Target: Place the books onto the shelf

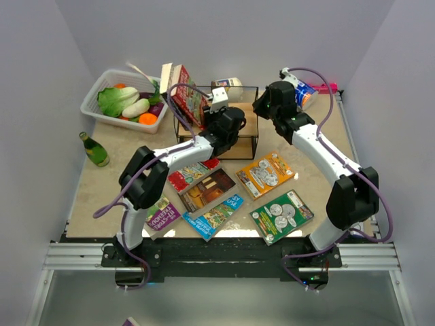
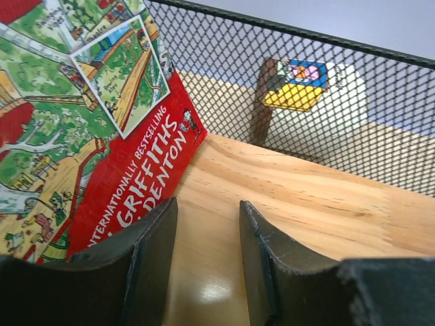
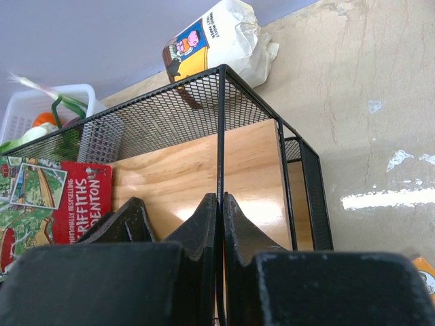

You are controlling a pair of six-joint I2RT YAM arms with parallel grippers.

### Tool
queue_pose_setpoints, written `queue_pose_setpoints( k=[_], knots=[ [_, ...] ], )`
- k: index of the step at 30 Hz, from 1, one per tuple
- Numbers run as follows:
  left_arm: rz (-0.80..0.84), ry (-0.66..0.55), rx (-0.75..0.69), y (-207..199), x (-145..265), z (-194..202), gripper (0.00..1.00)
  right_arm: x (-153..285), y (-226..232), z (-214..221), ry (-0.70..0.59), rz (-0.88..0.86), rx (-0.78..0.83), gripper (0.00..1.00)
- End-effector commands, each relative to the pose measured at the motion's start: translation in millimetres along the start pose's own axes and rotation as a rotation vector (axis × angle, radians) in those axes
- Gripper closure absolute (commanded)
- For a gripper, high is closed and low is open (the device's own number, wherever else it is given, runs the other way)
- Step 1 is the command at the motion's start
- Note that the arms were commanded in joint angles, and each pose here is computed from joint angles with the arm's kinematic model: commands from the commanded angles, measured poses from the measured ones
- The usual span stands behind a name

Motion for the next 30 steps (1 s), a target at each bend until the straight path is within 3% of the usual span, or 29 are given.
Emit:
queue_pose_setpoints(
  k=[1,10,12,14,15,16,18,19,22,26,27,28,29,30],
  knots=[
    [-0.122,-0.035,0.003,23,-4,-23,0.53,-12,-27,30,0.093,0.089,0.022,1.00],
    [-0.262,-0.084,-0.174,39,-8,-26,0.53,-16,-27,35,0.106,0.083,0.017,1.00],
    [-0.301,-0.075,-0.317,42,-10,-21,0.53,-16,-27,35,0.107,0.085,0.016,1.00],
    [-0.358,-0.091,-0.329,43,-13,-18,0.50,-17,-27,35,0.108,0.084,0.012,1.00],
    [-0.381,-0.077,-0.447,48,-11,-18,0.49,-18,-27,36,0.110,0.084,0.010,1.00],
    [-0.407,-0.112,-0.349,53,-9,-20,0.47,-18,-27,37,0.113,0.083,0.013,1.00],
    [-0.439,-0.099,-0.460,64,-5,-10,0.44,-18,-27,36,0.114,0.080,0.008,1.00],
    [-0.454,-0.115,-0.383,67,-4,-12,0.43,-19,-27,38,0.116,0.082,0.010,1.00],
    [-0.442,-0.104,-0.427,62,-5,0,0.43,-19,-27,38,0.116,0.082,0.010,1.00],
    [-0.391,-0.104,-0.470,52,-5,7,0.50,-18,-27,37,0.116,0.078,0.008,1.00],
    [-0.367,-0.117,-0.408,46,-6,7,0.51,-19,-27,38,0.119,0.079,0.008,1.00],
    [-0.310,-0.089,-0.524,40,-8,16,0.52,-19,-27,38,0.120,0.079,0.009,1.00],
    [-0.259,-0.081,-0.510,38,-7,8,0.55,-19,-26,37,0.120,0.077,0.007,1.00],
    [-0.191,-0.079,-0.325,25,-11,1,0.57,-19,-26,37,0.120,0.077,0.007,1.00]
  ],
)
Point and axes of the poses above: each gripper's point midway between its finger pads, its own x axis back along the fingers, its own y axis along the line the jaws close on, z = x × y, the point moved 5 cm from there along x, back along the fingers, and after that the axes turned 7 degrees about -x, right-handed, at the moved point
